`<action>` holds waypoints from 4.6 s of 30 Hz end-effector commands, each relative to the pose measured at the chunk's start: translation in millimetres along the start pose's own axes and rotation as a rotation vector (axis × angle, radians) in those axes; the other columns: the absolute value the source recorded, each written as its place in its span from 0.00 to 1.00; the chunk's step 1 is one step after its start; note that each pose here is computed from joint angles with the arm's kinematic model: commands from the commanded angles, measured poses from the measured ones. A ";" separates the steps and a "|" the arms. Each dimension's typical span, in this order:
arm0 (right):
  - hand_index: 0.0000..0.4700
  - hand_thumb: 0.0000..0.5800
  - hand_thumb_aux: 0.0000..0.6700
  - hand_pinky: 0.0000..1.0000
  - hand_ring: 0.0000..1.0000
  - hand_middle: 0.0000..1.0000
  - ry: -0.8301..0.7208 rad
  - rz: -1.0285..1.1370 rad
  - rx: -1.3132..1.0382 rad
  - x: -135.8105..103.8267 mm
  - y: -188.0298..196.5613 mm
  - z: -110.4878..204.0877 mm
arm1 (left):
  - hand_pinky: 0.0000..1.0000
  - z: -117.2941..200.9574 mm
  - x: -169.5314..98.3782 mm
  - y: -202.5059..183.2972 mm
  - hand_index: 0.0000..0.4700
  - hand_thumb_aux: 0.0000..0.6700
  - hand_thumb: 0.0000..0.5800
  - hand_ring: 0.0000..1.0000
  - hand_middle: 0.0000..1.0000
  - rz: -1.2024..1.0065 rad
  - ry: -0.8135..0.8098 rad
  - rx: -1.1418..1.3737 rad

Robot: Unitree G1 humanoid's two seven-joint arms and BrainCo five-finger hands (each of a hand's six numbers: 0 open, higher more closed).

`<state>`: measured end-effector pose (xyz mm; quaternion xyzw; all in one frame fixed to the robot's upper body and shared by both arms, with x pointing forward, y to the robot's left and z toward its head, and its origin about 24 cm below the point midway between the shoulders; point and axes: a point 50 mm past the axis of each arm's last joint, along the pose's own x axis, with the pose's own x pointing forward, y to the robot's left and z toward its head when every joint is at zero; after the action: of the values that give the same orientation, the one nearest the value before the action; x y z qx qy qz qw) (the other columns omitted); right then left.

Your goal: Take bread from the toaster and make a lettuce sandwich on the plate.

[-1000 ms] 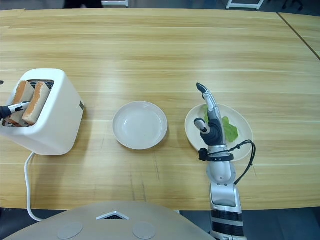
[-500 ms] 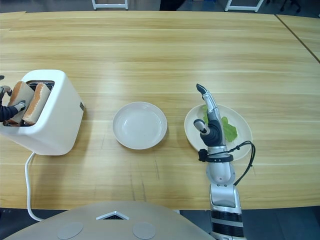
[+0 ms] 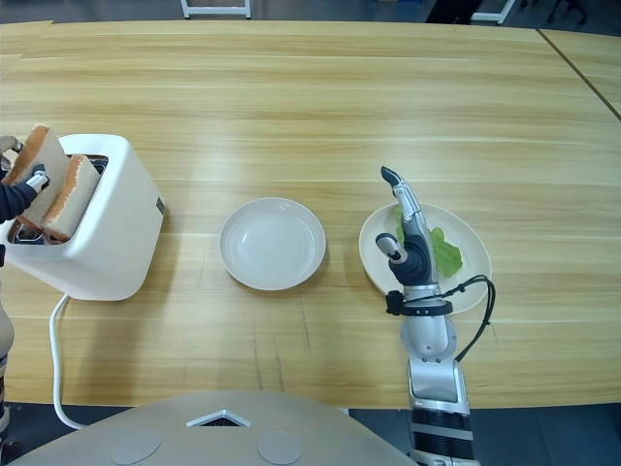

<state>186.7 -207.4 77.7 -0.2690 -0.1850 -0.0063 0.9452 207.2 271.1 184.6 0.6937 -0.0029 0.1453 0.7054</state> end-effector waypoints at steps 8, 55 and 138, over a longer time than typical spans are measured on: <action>0.00 0.00 0.00 0.00 0.00 0.00 -0.005 0.111 -0.749 10.5 -49.2 -28.8 | 1.00 3.1 3.1 46.7 1.00 1.00 1.00 1.00 1.00 0.253 -0.044 -0.055; 1.00 1.00 1.00 0.00 0.00 0.00 0.089 0.278 -1.052 5.2 -90.9 -84.5 | 1.00 194.9 3.8 -171.0 1.00 1.00 1.00 1.00 1.00 -0.816 -0.700 -0.387; 0.00 0.00 0.00 0.00 0.00 0.00 -0.664 0.082 -0.892 14.3 0.3 27.0 | 1.00 78.9 21.4 73.0 1.00 1.00 1.00 1.00 1.00 0.007 -0.483 -0.380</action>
<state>195.2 -189.3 92.8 -0.6298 -0.4047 0.0523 0.6609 218.5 214.9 271.1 0.6098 -0.1915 0.0543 0.7671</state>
